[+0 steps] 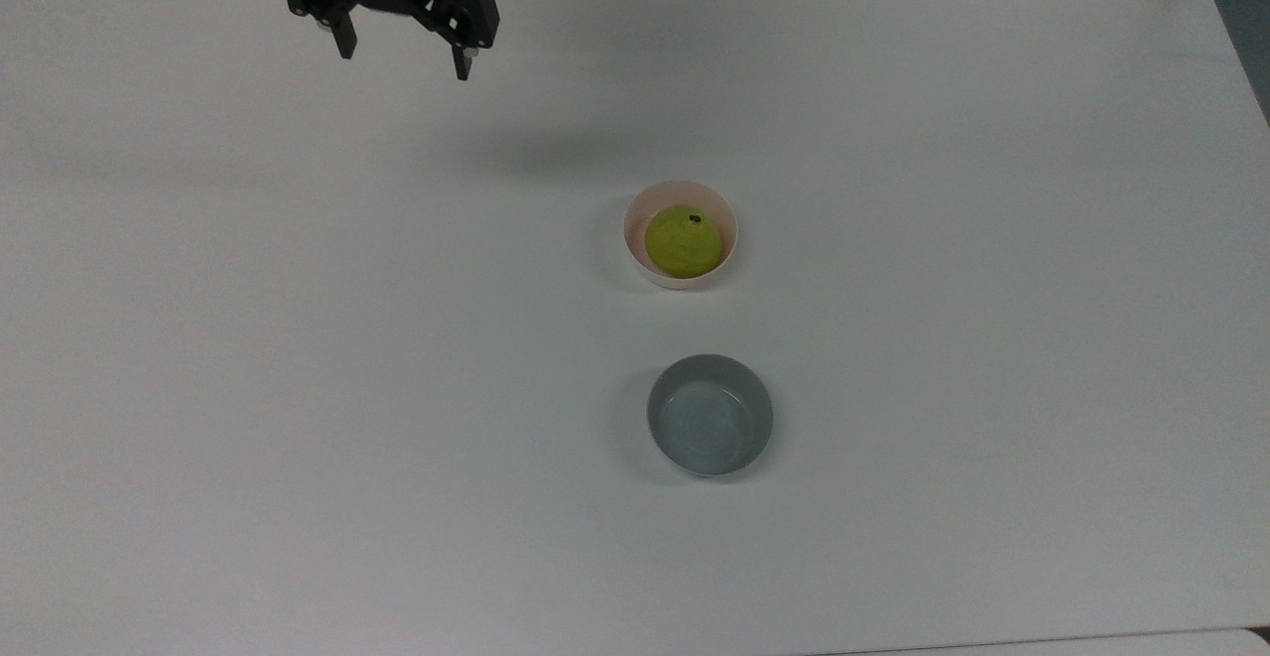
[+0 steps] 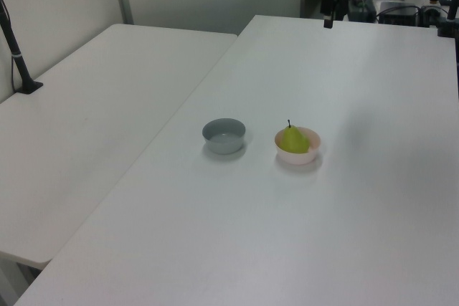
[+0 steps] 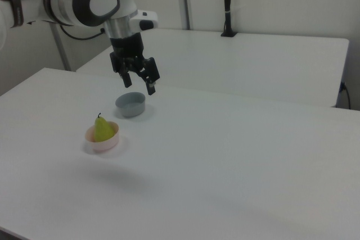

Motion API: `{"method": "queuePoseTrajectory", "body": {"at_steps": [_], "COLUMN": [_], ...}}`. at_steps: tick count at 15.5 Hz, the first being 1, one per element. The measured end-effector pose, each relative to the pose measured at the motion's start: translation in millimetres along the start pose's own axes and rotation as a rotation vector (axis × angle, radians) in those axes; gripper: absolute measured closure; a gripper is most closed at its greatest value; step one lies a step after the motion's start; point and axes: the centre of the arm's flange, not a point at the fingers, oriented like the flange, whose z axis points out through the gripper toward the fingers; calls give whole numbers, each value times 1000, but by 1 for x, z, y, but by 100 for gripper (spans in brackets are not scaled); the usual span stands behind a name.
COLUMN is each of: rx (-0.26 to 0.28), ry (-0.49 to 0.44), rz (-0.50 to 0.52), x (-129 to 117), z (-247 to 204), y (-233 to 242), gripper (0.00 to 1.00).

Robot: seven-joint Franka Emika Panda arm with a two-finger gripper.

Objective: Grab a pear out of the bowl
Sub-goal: 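Move the open gripper over the pink bowl holding the green pear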

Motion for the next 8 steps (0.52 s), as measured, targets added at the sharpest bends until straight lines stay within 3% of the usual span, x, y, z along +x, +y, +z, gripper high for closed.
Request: {"method": "queuePoseTrajectory", "body": {"at_steps": [8], "rx": [34], "ry": [-35], "rz": [-204], "x": [-16], "z": [16], "y": [-129], "gripper": [0]}}
